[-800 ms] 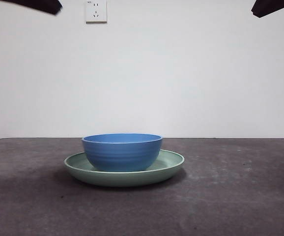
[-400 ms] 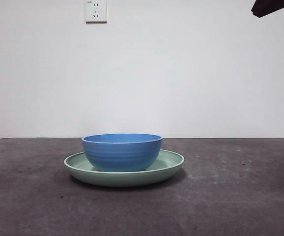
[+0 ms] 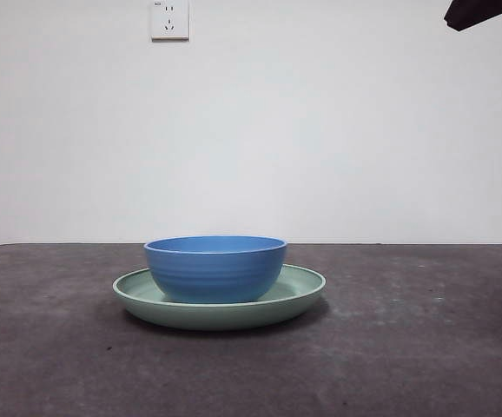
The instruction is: Pick up the blue bowl, put it on the green plate, put it on desk
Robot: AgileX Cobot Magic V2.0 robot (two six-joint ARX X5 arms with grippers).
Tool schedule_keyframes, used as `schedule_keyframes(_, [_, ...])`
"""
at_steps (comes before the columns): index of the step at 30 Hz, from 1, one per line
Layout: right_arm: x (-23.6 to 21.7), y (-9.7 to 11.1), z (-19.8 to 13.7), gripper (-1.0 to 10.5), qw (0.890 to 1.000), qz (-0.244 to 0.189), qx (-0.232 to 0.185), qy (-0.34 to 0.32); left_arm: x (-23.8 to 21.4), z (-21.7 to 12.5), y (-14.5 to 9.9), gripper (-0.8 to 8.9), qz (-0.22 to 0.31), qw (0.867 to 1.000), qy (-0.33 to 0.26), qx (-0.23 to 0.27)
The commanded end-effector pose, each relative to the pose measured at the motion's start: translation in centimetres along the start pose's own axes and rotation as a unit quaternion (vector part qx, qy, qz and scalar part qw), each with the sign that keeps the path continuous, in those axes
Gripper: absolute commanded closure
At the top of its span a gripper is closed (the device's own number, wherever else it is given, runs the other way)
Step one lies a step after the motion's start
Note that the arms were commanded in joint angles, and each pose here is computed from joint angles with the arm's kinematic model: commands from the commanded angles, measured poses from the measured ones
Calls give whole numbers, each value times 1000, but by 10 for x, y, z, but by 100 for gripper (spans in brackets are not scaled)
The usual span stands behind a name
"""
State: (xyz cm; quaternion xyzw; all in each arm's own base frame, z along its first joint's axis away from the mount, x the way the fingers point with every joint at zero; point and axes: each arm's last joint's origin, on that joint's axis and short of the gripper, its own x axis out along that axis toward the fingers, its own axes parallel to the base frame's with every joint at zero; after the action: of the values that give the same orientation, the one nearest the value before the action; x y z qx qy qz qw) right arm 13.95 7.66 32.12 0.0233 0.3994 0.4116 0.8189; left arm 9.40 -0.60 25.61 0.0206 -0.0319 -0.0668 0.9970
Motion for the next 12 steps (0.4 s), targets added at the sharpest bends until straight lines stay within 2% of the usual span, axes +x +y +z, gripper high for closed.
schedule_keyframes(1, [-1, 2, 5, 936, 1000, 3, -13, -7, -2, -19, 0, 805, 7, 1000, 7, 2])
schedule_keyframes(6, [-1, 2, 5, 936, 1000, 3, -13, -7, -4, -51, -1, 805, 10, 1000, 26, -3])
schedule_keyframes(12, [-1, 2, 5, 936, 1000, 3, -13, -7, -5, -74, -1, 805, 23, 999, 35, -6])
